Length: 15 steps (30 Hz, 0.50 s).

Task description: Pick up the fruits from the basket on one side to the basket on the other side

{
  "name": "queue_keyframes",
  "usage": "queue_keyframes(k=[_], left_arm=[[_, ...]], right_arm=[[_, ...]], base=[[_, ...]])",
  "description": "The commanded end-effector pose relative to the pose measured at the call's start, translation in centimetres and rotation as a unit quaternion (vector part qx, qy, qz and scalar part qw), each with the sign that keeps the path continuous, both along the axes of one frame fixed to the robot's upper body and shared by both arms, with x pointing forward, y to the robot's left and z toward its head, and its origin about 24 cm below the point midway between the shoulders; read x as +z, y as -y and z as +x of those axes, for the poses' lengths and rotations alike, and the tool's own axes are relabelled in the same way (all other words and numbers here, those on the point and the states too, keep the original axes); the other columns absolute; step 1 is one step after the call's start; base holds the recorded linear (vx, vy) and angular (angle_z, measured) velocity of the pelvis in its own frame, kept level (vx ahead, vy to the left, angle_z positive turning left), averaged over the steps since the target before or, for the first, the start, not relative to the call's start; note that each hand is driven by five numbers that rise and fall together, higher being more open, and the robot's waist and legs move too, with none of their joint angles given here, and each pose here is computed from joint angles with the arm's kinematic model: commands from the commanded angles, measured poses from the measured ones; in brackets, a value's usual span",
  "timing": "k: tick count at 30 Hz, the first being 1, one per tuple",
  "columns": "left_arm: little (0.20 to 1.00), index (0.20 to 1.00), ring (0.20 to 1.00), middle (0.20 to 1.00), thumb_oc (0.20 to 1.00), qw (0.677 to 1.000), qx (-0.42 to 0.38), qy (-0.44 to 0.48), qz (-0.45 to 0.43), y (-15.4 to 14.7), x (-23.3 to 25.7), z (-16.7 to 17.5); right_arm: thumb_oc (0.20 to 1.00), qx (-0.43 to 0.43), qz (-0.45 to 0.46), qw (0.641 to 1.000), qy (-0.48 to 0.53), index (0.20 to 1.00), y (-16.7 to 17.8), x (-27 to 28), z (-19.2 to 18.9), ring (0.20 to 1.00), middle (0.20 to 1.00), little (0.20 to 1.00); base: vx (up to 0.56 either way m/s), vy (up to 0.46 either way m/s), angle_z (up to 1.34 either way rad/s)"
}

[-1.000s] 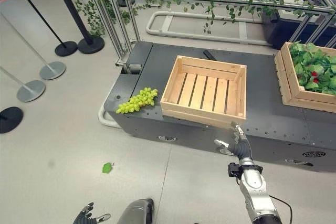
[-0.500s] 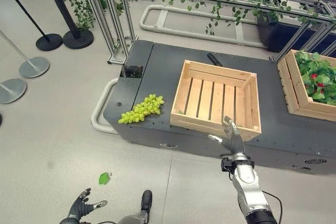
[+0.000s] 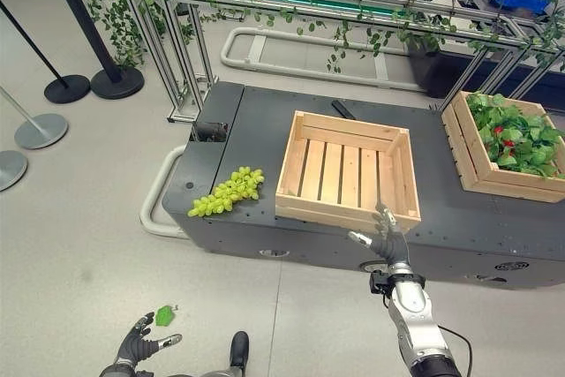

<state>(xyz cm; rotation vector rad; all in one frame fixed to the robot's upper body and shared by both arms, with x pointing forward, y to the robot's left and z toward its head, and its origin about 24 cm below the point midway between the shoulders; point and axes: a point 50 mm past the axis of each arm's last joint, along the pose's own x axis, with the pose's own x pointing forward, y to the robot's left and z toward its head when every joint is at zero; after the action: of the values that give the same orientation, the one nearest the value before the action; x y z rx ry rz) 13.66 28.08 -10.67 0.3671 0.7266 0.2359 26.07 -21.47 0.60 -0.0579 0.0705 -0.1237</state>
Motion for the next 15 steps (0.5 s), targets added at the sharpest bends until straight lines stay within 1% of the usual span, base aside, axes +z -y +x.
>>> queue_keyframes(k=[1,5,6,10,11,12,13,14,15], left_arm=[[1.000,1.000,1.000,1.000,1.000,1.000,-0.001,0.003,0.001,0.3,-0.2,0.2],[1.000,1.000,1.000,1.000,1.000,1.000,0.006,0.021,-0.004,0.3,0.1,0.5],[1.000,1.000,1.000,1.000,1.000,0.998,0.004,0.068,-0.011,0.4,1.4,1.8],[1.000,1.000,1.000,1.000,1.000,0.978,0.026,0.198,-0.063,0.3,5.3,4.2],[1.000,1.000,1.000,1.000,1.000,0.978,0.026,0.198,-0.063,0.3,5.3,4.1],[1.000,1.000,1.000,1.000,1.000,0.967,0.027,0.242,-0.074,0.3,6.8,5.0],[1.000,1.000,1.000,1.000,1.000,0.967,0.028,0.242,-0.074,0.3,6.8,4.9],[1.000,1.000,1.000,1.000,1.000,0.954,0.026,0.285,-0.085,0.4,8.4,5.8],[1.000,1.000,1.000,1.000,1.000,0.954,0.026,0.285,-0.085,0.4,8.4,5.8]], right_arm=[[1.000,-0.003,-0.010,1.000,0.029,1.000,0.7,1.1,0.4,1.000,1.000,1.000],[1.000,-0.007,-0.012,1.000,0.019,1.000,0.9,0.6,0.0,1.000,1.000,1.000],[1.000,-0.009,-0.017,1.000,0.016,1.000,1.1,0.5,-0.3,1.000,1.000,1.000],[1.000,-0.020,-0.018,1.000,0.009,1.000,1.7,0.1,-1.0,1.000,1.000,1.000],[1.000,-0.020,-0.018,1.000,0.009,1.000,1.7,0.1,-1.1,1.000,1.000,1.000],[1.000,-0.024,-0.017,1.000,0.007,1.000,1.8,0.0,-1.3,1.000,1.000,1.000],[1.000,-0.024,-0.017,1.000,0.007,1.000,1.8,0.0,-1.3,1.000,1.000,1.000],[1.000,-0.022,-0.017,1.000,0.008,1.000,1.8,0.0,-1.4,1.000,1.000,1.000],[1.000,-0.022,-0.017,1.000,0.008,1.000,1.8,0.0,-1.4,1.000,1.000,1.000]], base=[[0.00,0.000,0.00],[0.00,0.000,0.00],[0.03,-0.022,0.01],[0.01,-0.019,0.04],[0.00,-0.038,0.04],[0.00,-0.024,0.04],[0.01,-0.041,0.06],[0.01,-0.017,0.05],[0.01,-0.032,0.08]])
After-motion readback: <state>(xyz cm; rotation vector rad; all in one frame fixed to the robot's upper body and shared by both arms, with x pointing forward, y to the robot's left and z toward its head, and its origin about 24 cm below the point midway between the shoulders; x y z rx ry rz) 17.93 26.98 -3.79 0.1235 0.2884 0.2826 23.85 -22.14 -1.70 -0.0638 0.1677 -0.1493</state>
